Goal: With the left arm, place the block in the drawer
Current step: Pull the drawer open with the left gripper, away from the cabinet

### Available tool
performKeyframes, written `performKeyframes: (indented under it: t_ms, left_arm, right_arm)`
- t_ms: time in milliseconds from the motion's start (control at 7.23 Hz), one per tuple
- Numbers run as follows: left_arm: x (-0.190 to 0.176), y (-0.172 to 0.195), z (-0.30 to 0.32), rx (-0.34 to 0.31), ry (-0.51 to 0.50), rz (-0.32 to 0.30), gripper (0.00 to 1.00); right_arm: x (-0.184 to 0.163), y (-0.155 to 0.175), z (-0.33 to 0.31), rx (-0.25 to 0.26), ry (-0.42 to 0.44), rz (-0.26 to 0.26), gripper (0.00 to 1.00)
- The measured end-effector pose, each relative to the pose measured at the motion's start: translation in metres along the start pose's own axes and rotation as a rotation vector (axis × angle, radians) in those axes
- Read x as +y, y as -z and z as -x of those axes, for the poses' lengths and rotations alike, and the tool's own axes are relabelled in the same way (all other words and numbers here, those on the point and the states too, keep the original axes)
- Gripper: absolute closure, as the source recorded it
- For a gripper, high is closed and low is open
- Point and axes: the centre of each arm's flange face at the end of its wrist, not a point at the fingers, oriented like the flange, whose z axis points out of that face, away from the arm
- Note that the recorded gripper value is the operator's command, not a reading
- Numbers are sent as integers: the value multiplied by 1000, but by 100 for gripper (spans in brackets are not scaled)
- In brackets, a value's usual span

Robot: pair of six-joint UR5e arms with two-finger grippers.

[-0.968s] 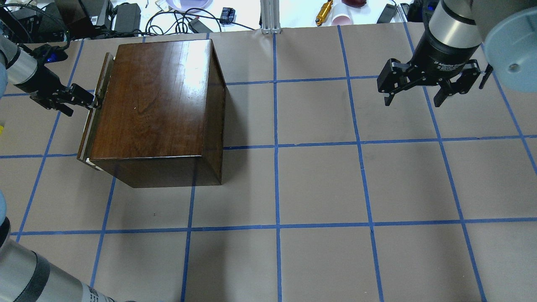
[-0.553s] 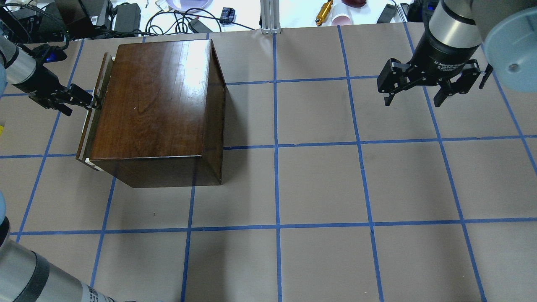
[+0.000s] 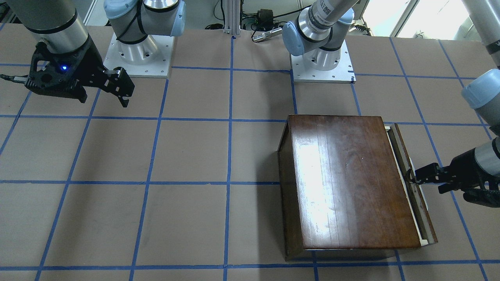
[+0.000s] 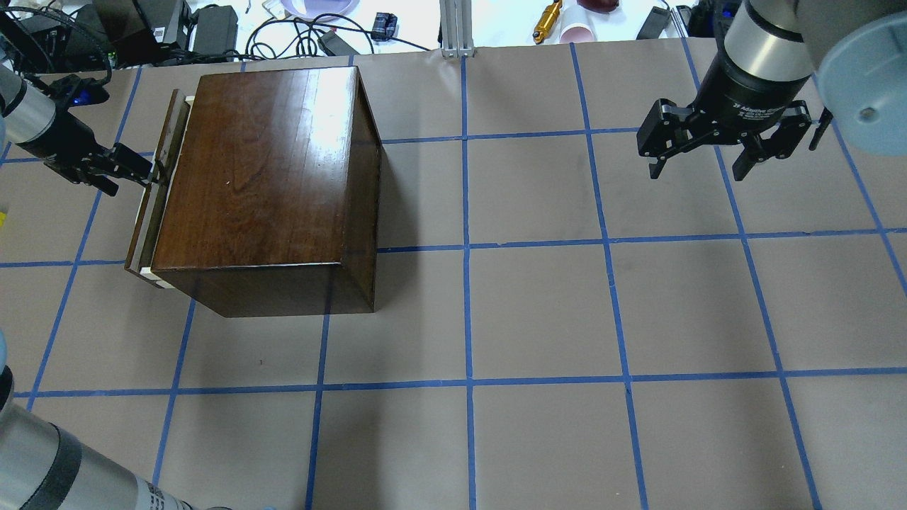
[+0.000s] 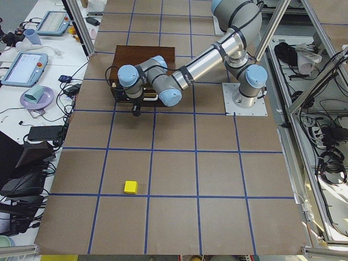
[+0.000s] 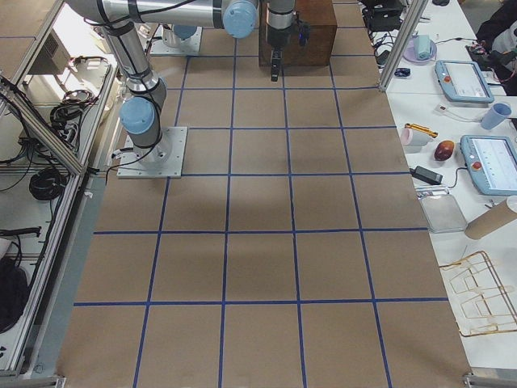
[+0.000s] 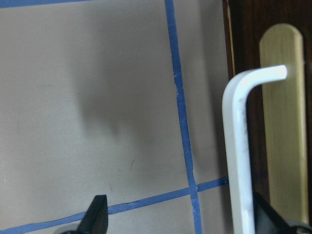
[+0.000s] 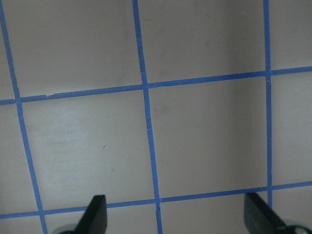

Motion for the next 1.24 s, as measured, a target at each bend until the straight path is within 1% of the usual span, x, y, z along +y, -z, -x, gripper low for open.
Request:
performKeyframes:
  t_ms: [691,968,1244]
  left_arm:
    - [2,0,15,-1,-29,-2,0]
    - [-5,10,23,-12,-36,-14,0]
    - [-9,10,28,-16,-45,-12,0]
  right_arm:
    - [0,0,0,0,0,0,0]
    - [0,0,0,0,0,0,0]
    - [0,0,0,0,0,0,0]
